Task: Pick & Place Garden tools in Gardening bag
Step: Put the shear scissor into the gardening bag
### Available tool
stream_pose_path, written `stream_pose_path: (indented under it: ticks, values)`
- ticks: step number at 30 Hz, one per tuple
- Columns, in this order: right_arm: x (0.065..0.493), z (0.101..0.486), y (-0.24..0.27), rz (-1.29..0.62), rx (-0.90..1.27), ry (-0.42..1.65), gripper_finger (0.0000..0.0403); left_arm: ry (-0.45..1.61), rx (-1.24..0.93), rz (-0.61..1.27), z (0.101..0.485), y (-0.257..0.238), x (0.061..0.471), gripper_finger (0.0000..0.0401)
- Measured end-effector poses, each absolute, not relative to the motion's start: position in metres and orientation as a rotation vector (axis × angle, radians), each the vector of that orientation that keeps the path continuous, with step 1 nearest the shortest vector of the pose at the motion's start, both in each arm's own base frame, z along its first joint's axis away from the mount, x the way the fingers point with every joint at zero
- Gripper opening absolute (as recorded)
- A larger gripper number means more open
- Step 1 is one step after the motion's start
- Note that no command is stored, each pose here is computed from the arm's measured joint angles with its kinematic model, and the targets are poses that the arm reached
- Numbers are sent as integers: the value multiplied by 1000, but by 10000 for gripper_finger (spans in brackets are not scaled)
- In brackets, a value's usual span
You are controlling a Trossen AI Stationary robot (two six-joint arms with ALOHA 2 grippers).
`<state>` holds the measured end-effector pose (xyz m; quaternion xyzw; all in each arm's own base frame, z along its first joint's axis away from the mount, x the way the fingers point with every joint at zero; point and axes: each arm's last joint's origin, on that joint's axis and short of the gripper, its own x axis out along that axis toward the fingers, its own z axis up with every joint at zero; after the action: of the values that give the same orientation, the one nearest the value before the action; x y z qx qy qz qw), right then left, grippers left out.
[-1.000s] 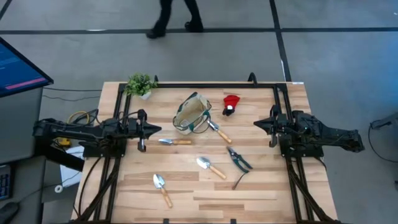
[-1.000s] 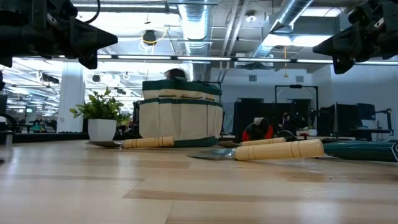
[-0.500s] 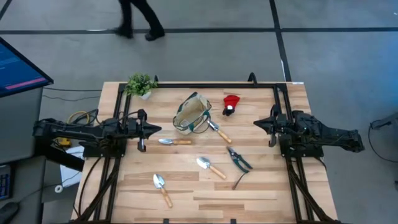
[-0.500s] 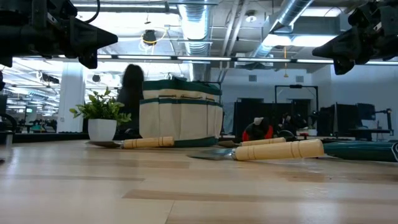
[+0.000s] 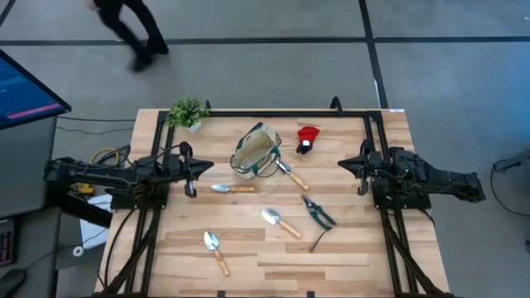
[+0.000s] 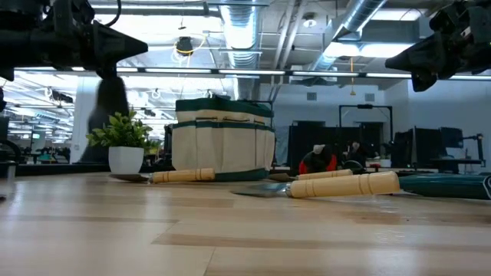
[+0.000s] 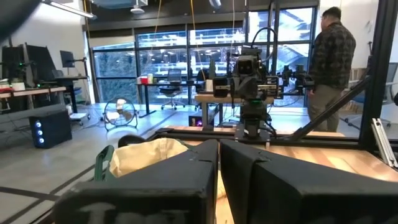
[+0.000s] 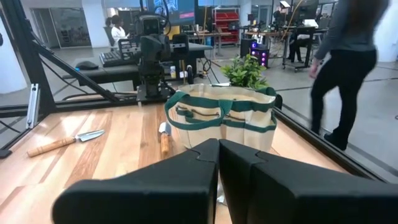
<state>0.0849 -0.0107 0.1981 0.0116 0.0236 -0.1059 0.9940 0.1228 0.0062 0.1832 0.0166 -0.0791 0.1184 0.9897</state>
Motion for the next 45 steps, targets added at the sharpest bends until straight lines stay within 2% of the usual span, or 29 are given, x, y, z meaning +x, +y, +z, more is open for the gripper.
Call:
stream_pose_path:
  ticks: [12,17,32,45]
  values:
    - [85,198,-11,-215,29,45,6,-162,25,237,183,6,123,8]
    - [85,198,-12,-272,83,38,6,-167,24,237,184,6,123,8]
    - [84,190,-12,-270,9,128,6,-167,23,237,184,6,123,8]
    - [84,194,-12,-267,15,85,6,-168,23,237,184,6,123,8]
